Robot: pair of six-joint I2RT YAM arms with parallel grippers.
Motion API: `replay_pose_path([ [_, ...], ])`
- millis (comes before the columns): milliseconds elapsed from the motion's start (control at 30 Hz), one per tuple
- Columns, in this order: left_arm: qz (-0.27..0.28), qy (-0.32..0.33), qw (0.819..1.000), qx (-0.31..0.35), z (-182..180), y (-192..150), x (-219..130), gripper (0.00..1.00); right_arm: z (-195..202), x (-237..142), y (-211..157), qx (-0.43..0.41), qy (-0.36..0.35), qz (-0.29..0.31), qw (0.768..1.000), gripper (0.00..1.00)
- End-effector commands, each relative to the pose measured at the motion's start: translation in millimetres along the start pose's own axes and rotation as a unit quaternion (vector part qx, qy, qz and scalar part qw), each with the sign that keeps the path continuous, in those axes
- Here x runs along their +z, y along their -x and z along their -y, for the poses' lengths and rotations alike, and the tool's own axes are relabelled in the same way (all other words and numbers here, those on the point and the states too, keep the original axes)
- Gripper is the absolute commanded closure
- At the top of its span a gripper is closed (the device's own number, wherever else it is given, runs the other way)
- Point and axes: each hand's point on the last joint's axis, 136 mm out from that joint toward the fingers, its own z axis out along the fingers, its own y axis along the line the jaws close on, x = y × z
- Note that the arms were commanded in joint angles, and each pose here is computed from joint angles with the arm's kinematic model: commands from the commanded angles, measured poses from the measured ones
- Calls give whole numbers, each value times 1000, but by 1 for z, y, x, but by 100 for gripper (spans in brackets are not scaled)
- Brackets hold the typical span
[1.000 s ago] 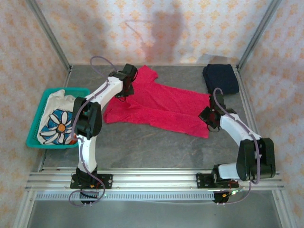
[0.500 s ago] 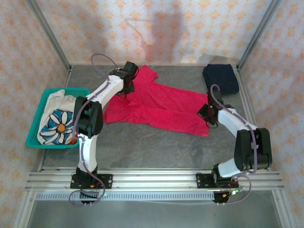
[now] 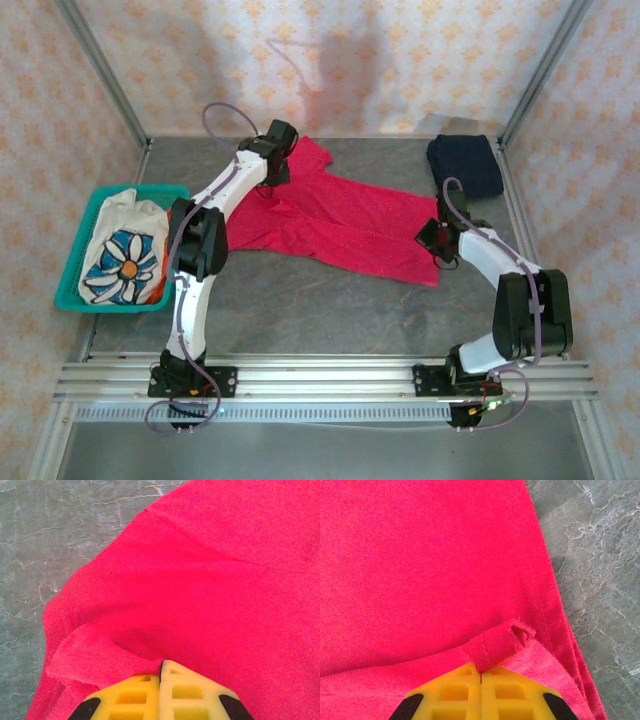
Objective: Fold and stack the t-shirts
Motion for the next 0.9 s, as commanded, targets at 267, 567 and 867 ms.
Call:
replay_pose_path([
  [267, 45, 28, 998, -32, -30, 11, -45, 7, -9, -23, 17, -14, 19, 38, 999, 51],
  [567, 68, 23, 985, -155, -87, -31, -73, 21, -21, -42, 8, -88, 20, 60, 994, 39],
  [867, -19, -26, 976, -217, -71, -104, -18, 62, -70, 1, -40, -117, 57, -10, 991, 47],
])
